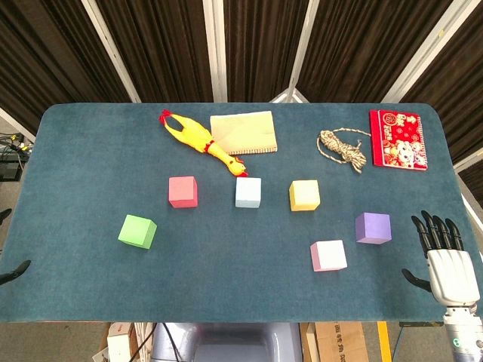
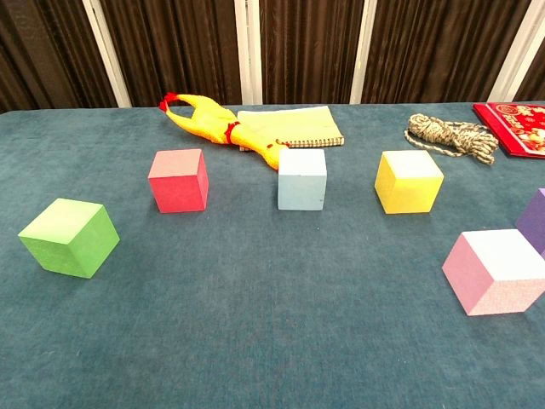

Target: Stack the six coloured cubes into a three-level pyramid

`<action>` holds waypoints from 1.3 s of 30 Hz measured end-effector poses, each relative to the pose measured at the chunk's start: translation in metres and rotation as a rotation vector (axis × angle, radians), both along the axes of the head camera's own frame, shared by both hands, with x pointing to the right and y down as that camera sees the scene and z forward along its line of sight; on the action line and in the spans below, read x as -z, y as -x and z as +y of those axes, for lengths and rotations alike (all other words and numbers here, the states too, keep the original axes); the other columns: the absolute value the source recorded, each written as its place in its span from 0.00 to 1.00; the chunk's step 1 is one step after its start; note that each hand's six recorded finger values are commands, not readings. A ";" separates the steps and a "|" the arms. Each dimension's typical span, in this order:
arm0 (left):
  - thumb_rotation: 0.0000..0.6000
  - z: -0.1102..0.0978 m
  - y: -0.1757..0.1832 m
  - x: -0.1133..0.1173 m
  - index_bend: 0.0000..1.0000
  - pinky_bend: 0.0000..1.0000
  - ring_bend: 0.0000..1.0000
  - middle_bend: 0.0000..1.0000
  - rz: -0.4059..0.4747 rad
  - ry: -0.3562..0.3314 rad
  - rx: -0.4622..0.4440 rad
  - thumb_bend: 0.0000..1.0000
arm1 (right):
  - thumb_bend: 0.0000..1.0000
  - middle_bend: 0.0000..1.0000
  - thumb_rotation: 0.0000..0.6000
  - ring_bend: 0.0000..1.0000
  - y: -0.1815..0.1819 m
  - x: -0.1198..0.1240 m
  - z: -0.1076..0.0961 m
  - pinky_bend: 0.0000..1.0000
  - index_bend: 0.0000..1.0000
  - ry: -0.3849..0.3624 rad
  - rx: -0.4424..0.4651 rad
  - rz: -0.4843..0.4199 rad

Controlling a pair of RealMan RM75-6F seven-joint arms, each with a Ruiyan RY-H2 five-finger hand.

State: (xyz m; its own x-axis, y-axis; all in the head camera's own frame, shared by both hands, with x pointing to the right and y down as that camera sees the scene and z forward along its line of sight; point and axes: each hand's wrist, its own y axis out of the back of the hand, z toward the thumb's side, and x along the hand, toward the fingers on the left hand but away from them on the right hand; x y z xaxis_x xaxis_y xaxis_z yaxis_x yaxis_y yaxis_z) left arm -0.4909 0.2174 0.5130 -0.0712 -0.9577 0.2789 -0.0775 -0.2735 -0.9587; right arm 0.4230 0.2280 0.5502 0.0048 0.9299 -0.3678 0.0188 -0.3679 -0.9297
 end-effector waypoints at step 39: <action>1.00 0.001 -0.003 0.006 0.12 0.03 0.00 0.00 0.054 -0.024 -0.003 0.09 | 0.13 0.00 1.00 0.03 0.004 -0.008 0.004 0.02 0.07 0.066 -0.055 -0.059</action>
State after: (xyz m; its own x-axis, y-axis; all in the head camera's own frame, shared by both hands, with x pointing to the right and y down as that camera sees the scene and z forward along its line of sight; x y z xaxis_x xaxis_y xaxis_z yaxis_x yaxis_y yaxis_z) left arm -0.4880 0.2188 0.5066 -0.0541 -0.9642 0.2596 -0.1287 -0.2511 -0.9594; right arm 0.4194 0.2324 0.5586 -0.0221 0.9029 -0.4292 0.0945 -0.4255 -0.9000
